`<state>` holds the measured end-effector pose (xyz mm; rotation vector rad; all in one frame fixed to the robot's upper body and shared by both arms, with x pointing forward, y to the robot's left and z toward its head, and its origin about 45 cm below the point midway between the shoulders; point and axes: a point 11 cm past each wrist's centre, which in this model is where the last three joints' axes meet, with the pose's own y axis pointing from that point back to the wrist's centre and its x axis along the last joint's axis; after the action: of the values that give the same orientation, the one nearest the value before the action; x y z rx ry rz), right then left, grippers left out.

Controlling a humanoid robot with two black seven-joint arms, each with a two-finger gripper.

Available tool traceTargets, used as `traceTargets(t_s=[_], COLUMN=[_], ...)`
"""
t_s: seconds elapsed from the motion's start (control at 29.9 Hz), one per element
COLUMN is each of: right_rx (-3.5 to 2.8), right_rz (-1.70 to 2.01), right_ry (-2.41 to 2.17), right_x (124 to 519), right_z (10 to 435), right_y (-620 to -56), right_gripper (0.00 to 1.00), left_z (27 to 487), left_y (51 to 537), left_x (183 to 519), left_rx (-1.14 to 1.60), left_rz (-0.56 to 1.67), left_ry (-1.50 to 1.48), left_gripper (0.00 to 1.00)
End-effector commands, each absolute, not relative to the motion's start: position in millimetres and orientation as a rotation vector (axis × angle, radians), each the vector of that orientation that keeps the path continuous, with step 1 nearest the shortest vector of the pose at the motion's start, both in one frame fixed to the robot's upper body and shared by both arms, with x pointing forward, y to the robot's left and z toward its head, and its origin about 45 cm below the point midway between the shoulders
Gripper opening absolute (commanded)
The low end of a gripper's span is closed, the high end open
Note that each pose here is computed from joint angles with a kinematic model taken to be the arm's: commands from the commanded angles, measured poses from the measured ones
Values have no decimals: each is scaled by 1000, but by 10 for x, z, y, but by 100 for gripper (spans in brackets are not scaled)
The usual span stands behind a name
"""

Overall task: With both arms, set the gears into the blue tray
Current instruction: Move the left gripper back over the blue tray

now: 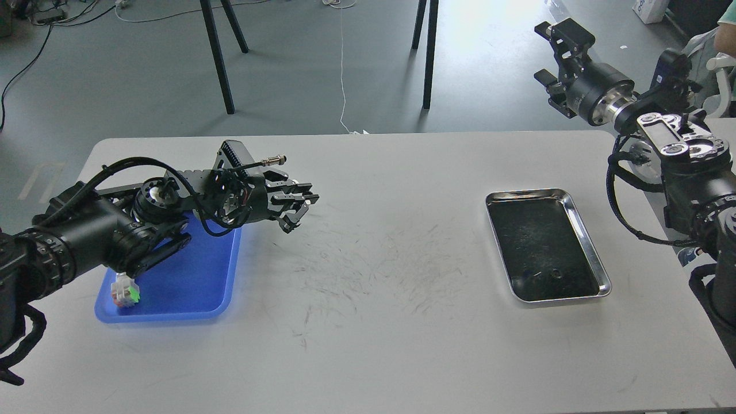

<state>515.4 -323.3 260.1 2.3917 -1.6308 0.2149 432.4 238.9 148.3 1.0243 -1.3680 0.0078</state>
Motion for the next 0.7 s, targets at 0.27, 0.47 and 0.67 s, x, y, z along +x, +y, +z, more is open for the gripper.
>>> traceTargets(t_s=[0.27, 0.47, 0.67], right_rx=[2401, 2408, 2408], right_rz=[185, 182, 175], right_ry=[-1626, -1617, -1617], right_x=[5125, 5127, 5118], right_z=[2503, 2489, 2464], right_y=[-3188, -3145, -3143], right_gripper=[97, 97, 97], left_z=[1531, 1632, 1726], left_y=[2868, 3040, 3216], left_x=[4304, 4236, 4183], left_rx=[1118, 1121, 1147], left_rz=[-2, -1, -33], left_ry=[-1352, -1348, -1352], left_gripper=[22, 22, 22])
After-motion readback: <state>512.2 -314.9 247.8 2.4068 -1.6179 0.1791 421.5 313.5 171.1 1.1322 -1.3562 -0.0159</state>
